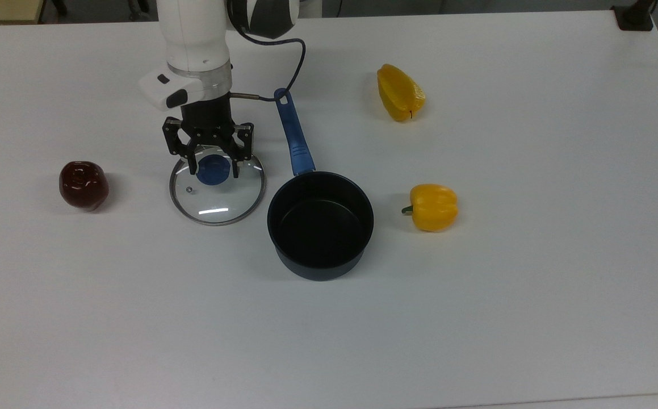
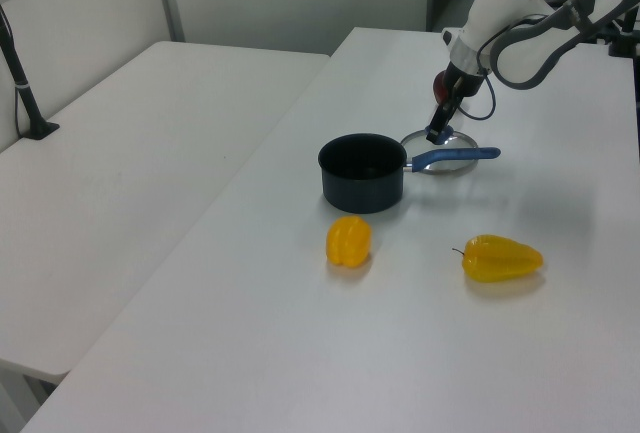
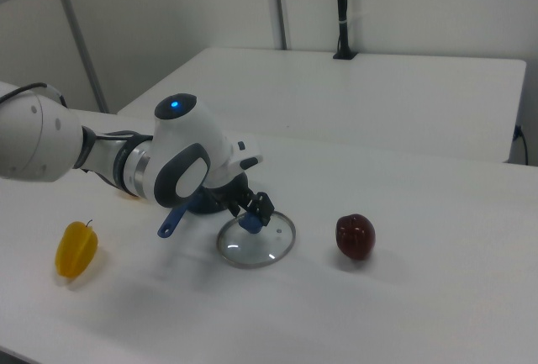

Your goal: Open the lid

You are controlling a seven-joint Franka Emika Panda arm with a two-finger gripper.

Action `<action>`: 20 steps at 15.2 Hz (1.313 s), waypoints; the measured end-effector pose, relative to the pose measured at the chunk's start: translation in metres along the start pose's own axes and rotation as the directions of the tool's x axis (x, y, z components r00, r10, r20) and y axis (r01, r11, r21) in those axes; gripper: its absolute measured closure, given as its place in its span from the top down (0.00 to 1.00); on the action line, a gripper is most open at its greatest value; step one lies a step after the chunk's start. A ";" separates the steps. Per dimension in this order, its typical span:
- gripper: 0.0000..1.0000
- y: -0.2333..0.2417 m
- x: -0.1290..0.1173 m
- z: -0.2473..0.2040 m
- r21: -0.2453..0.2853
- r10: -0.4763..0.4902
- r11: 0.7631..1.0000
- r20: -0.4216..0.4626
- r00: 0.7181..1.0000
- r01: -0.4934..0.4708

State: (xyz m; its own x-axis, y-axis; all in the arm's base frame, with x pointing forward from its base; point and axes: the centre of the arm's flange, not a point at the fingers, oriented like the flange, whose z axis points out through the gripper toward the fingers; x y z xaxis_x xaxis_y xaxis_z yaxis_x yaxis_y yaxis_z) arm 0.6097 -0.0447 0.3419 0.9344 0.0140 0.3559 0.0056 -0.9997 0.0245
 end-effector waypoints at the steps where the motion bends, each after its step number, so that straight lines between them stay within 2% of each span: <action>1: 0.88 -0.001 0.003 -0.003 0.000 -0.002 1.000 -0.008 1.000 0.002; 2: 0.97 -0.001 0.009 -0.007 0.000 -0.003 1.000 -0.015 1.000 0.003; 3: 1.00 -0.001 0.016 -0.013 0.000 -0.003 1.000 -0.009 1.000 0.003; 7: 1.00 -0.002 0.057 -0.065 0.008 -0.009 1.000 0.096 0.995 0.008; 11: 1.00 -0.043 0.082 -0.143 0.027 -0.081 0.997 0.201 0.976 0.077; 14: 1.00 -0.080 0.077 -0.197 0.034 -0.125 0.992 0.270 0.955 0.121; 17: 1.00 -0.106 0.060 -0.245 -0.006 -0.088 0.996 0.306 0.948 0.095; 20: 1.00 -0.101 0.048 -0.264 -0.031 -0.057 0.997 0.350 0.935 0.072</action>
